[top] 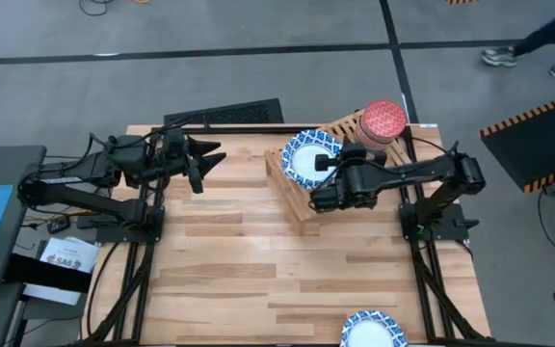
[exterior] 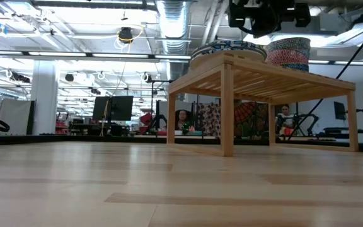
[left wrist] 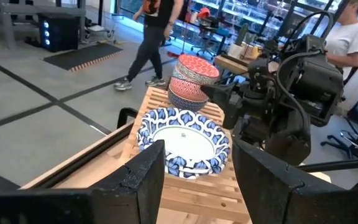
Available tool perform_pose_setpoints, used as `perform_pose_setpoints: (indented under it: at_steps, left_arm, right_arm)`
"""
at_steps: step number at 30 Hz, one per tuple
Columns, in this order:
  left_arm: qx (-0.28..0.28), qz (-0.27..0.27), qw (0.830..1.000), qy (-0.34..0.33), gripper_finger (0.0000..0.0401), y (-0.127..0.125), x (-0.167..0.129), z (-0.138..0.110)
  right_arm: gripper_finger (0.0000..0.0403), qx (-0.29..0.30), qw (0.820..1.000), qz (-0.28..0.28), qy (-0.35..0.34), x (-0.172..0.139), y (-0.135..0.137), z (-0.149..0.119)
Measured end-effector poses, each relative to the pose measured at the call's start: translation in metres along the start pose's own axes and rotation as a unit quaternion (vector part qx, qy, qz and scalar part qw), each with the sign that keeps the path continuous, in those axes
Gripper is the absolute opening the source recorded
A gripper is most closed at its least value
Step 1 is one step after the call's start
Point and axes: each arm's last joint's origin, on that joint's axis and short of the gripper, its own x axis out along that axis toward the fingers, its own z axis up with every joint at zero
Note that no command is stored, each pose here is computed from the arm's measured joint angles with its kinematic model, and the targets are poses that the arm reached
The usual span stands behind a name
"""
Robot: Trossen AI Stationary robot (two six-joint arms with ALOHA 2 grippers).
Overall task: Place and stack bowls onto a shelf
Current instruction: Adjust the colored pattern bowls on the shelf
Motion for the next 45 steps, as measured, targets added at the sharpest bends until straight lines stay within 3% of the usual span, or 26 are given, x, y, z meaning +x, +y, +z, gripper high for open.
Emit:
perform_pose_setpoints:
  at_steps: [18,25,29,34,38,45]
  left_arm:
    - [0.017,0.005,1.000,-0.001,0.0171,0.000,0.000,0.000]
    - [0.037,0.022,0.999,-0.006,0.0171,0.001,0.000,0.000]
    - [0.045,0.021,0.999,-0.006,0.0171,0.001,0.000,0.000]
    - [0.075,0.021,0.997,-0.002,0.0171,0.001,0.000,0.000]
    - [0.110,0.006,0.994,0.005,0.0171,0.001,0.000,-0.001]
    - [0.162,-0.023,0.986,0.037,0.0171,0.005,0.002,-0.005]
  right_arm:
    - [0.0017,-0.041,0.999,0.004,0.004,-0.004,-0.008,0.012]
    - [0.0017,-0.003,0.996,0.086,0.025,-0.043,-0.035,0.033]
    - [0.0017,0.007,0.985,0.160,0.066,-0.074,-0.056,0.039]
    - [0.0017,0.054,0.971,0.227,0.046,-0.092,-0.087,0.037]
    - [0.0017,0.127,0.966,0.223,0.026,-0.081,-0.101,0.027]
    - [0.0017,0.117,0.982,0.150,0.016,-0.056,-0.086,0.018]
